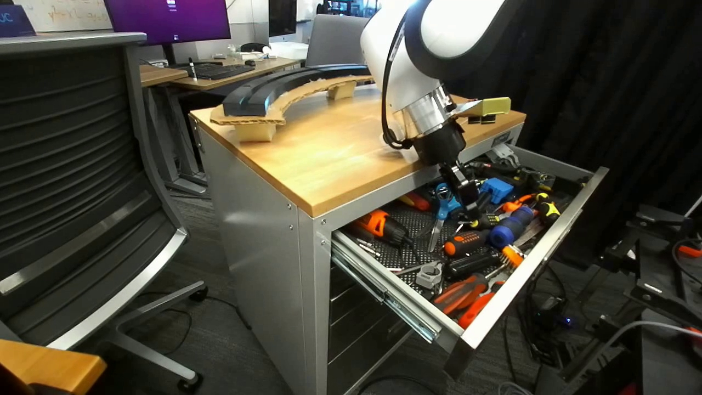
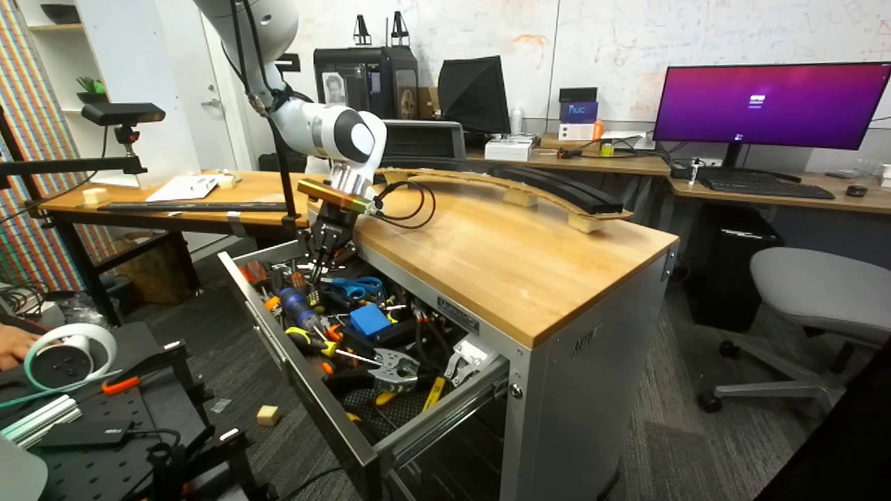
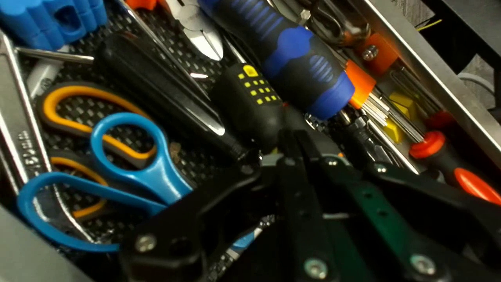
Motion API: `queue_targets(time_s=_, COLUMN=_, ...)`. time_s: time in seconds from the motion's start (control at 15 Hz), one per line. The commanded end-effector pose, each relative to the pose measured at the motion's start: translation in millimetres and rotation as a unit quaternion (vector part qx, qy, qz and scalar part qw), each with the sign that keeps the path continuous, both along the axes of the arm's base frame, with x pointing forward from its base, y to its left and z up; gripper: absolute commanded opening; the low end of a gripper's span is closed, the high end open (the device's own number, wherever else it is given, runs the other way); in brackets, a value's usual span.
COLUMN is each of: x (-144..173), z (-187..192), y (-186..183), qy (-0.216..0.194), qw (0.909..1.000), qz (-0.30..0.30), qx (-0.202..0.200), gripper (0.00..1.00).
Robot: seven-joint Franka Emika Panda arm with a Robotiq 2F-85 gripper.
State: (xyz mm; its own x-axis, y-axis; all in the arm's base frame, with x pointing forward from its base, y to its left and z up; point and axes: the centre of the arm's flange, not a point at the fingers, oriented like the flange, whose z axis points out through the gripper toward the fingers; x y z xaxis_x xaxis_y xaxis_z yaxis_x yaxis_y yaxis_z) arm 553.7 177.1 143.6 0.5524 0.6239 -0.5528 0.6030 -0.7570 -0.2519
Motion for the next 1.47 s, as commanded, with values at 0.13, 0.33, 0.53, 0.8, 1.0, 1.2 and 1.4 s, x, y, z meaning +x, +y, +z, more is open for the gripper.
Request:
queue_targets(time_s=0.13, x=6, z=-14, y=9, qy=-0.031, qw=0.9983, qz=0.012, qx=-0.047, gripper=0.08)
queue_targets(time_s=0.33, x=7, z=5, y=9, qy=-0.034, qw=0.9982, qz=0.009, qx=-0.049, gripper=0.33)
queue_targets(time_s=0.53, x=-1, z=62, y=-12, qy=-0.074, qw=0.9952, qz=-0.051, qx=-0.039, gripper=0.52)
queue_targets(time_s=0.8, x=-23, z=122, y=-54, qy=-0.108, qw=0.983, qz=-0.142, qx=-0.044, gripper=0.83)
queue_targets(time_s=1.0, x=-40, z=131, y=-111, qy=-0.12, qw=0.966, qz=-0.214, qx=-0.081, gripper=1.0)
queue_targets(time_s=1.2, x=-74, z=123, y=-175, qy=-0.121, qw=0.9435, qz=-0.289, qx=-0.107, gripper=1.0)
queue_targets(time_s=1.4, x=-118, z=111, y=-221, qy=-0.123, qw=0.916, qz=-0.364, qx=-0.116, gripper=1.0)
